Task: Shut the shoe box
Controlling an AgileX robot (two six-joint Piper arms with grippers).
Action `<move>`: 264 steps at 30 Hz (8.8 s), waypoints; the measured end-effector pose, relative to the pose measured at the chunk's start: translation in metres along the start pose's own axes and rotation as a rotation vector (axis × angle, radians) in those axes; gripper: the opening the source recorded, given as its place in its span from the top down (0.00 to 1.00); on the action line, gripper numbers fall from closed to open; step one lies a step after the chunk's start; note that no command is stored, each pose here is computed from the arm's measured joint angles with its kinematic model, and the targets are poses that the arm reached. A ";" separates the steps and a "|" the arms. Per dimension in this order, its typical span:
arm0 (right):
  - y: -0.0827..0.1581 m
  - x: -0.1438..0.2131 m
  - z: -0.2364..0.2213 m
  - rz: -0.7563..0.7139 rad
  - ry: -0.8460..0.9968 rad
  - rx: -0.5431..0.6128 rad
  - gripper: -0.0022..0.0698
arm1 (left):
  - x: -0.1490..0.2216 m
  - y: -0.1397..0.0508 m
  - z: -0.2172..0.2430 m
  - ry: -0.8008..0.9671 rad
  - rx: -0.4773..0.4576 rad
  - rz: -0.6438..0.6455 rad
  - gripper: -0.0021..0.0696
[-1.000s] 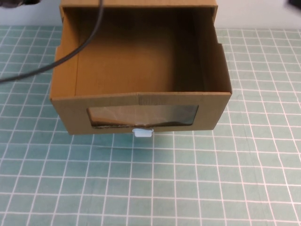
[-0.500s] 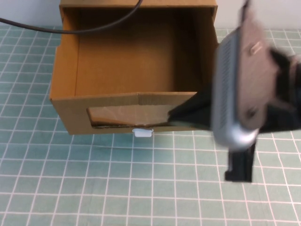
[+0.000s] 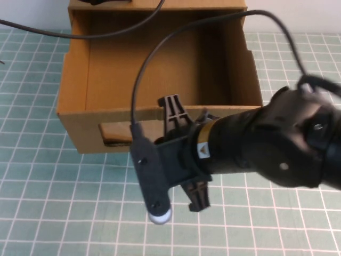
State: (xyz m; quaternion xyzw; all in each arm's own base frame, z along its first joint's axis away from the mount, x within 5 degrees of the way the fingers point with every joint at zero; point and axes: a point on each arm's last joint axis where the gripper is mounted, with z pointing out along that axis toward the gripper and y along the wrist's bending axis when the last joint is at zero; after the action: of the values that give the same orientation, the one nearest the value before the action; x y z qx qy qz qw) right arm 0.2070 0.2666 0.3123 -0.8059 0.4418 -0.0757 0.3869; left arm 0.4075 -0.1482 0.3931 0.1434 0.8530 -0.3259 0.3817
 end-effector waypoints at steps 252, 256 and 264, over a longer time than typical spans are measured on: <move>0.177 0.067 -0.191 1.285 -0.361 0.463 0.99 | 0.295 -0.084 -0.261 -0.210 -0.253 0.440 0.98; 0.177 0.066 -0.191 1.284 -0.361 0.454 0.99 | 0.299 -0.057 -0.253 -0.388 -0.452 0.476 0.98; 0.179 0.065 -0.190 1.283 -0.359 0.426 0.99 | 0.333 -0.013 -0.232 -0.858 -0.641 0.529 0.98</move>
State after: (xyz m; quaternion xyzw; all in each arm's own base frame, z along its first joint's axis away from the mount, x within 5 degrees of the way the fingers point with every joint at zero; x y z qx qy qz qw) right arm 0.0406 0.0553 0.3054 -0.2924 0.7352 0.2168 0.5718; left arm 0.0497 -0.0051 0.2662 0.0840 0.6138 0.0248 0.7846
